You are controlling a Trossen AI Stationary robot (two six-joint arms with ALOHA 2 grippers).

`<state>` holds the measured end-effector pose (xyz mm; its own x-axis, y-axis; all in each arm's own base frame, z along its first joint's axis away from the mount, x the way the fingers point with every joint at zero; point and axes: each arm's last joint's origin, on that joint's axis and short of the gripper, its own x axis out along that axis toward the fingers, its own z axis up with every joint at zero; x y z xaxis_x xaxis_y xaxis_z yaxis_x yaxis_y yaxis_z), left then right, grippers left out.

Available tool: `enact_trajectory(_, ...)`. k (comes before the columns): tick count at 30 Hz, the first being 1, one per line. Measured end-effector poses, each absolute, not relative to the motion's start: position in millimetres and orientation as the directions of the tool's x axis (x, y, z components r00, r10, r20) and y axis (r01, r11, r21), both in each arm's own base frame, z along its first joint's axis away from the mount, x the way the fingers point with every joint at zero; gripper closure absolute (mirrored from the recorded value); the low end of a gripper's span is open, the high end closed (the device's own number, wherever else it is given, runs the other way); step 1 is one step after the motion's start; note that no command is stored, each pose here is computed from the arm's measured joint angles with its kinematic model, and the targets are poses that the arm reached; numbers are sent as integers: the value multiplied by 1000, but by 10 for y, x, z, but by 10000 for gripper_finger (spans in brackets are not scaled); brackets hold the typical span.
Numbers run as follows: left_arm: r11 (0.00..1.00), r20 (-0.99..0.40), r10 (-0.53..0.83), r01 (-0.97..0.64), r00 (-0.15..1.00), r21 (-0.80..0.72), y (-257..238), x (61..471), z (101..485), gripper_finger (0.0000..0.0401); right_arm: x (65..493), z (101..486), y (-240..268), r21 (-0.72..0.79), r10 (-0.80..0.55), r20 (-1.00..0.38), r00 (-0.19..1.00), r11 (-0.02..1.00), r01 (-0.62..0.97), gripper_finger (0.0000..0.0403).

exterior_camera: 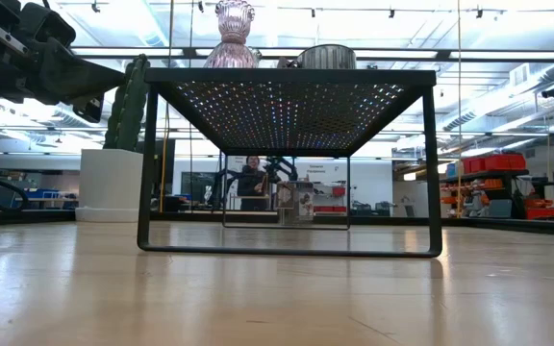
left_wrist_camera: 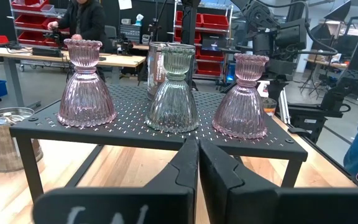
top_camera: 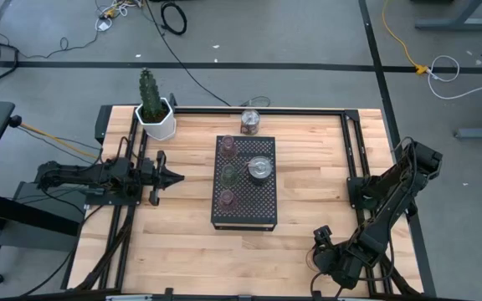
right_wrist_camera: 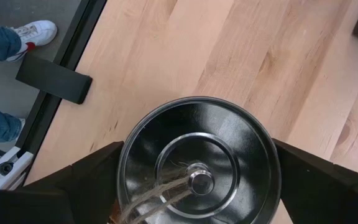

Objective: Pick & Place candle stick holders
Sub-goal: Put the bottom brown scented candle on the shelf

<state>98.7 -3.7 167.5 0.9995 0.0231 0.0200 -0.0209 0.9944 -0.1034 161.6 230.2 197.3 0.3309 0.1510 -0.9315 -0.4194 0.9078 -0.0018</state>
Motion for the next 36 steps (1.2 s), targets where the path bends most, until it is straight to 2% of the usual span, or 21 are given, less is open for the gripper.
enact_trajectory(23, 994, 20, 23, -21, 1000, -104, -37, 987, 1677, 383, 1608, 1983, 2292, -5, 141, -939, 315, 907, -422, 34)
enact_trajectory(36, 994, 21, 23, -21, 1000, -103, -37, 987, 1677, 383, 1762, 2304, 2266, 2, 129, -946, 299, 920, -392, 34)
